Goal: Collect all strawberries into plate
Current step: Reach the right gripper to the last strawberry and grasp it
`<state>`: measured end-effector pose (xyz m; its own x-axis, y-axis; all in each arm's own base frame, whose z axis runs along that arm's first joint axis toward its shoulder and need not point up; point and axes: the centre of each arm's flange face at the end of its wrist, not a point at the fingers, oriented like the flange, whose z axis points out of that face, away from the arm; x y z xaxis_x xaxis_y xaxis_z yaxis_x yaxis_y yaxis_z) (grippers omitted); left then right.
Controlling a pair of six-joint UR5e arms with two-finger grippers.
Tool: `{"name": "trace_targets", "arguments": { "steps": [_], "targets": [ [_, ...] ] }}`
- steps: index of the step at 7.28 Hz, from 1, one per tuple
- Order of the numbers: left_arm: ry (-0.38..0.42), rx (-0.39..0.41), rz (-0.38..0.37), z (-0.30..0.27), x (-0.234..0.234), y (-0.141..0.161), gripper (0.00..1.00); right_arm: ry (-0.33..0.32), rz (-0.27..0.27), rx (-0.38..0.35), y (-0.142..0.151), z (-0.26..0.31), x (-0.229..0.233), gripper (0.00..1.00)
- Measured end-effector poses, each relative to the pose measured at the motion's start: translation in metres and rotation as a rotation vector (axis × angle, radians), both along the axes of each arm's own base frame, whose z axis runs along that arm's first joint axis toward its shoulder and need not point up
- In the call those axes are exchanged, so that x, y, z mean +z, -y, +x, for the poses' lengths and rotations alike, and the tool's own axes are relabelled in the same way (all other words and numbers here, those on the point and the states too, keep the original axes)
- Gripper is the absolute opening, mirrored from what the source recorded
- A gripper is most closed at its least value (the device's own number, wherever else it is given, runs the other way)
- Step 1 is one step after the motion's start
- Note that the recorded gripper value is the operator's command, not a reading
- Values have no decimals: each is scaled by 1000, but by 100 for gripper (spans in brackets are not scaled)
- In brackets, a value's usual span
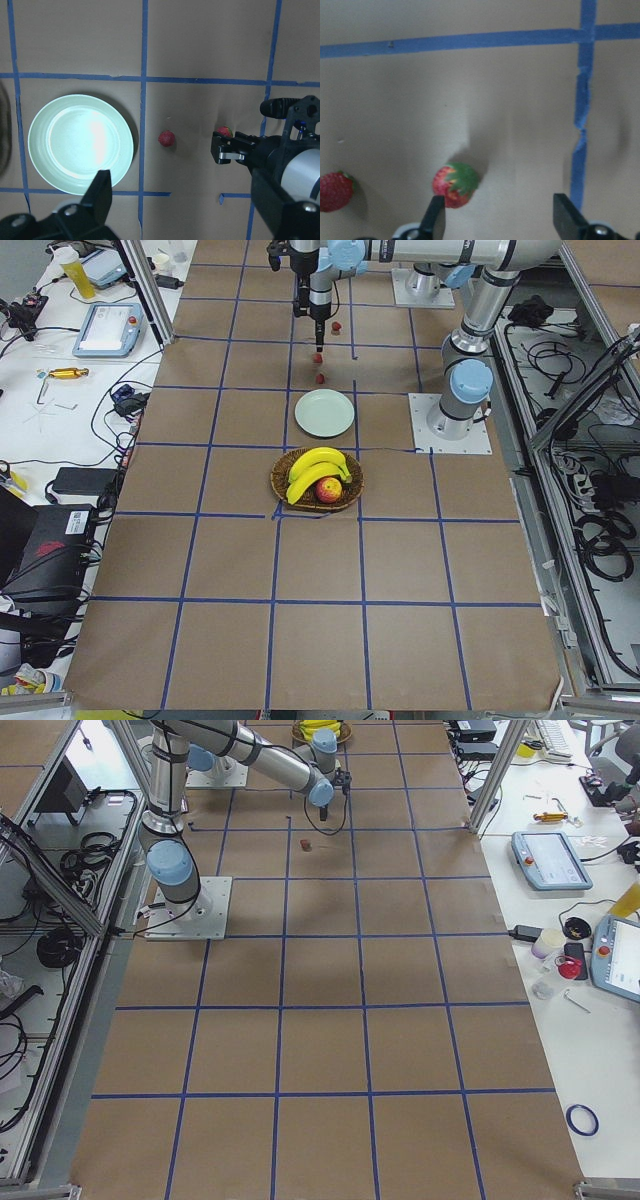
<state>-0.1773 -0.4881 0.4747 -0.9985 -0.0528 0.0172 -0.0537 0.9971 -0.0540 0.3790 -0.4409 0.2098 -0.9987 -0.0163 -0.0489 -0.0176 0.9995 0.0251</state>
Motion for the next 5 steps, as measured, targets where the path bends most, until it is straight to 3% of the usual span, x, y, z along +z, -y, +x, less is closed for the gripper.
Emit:
{"name": "trace_targets", "arguments": {
  "steps": [2, 3, 4, 5],
  "targets": [
    [1, 0, 3, 0, -1, 1, 100, -160, 103, 55, -3, -42, -1, 99],
    [1, 0, 5, 0, -2, 1, 100, -214, 138, 67, -6, -56, -8, 88],
    [1, 0, 7, -1, -3, 1, 100, -245, 158, 67, -9, -65, -15, 80],
    [1, -1, 9, -1, -4, 1, 100, -249, 174, 60, -12, -68, -21, 79]
  ]
}}
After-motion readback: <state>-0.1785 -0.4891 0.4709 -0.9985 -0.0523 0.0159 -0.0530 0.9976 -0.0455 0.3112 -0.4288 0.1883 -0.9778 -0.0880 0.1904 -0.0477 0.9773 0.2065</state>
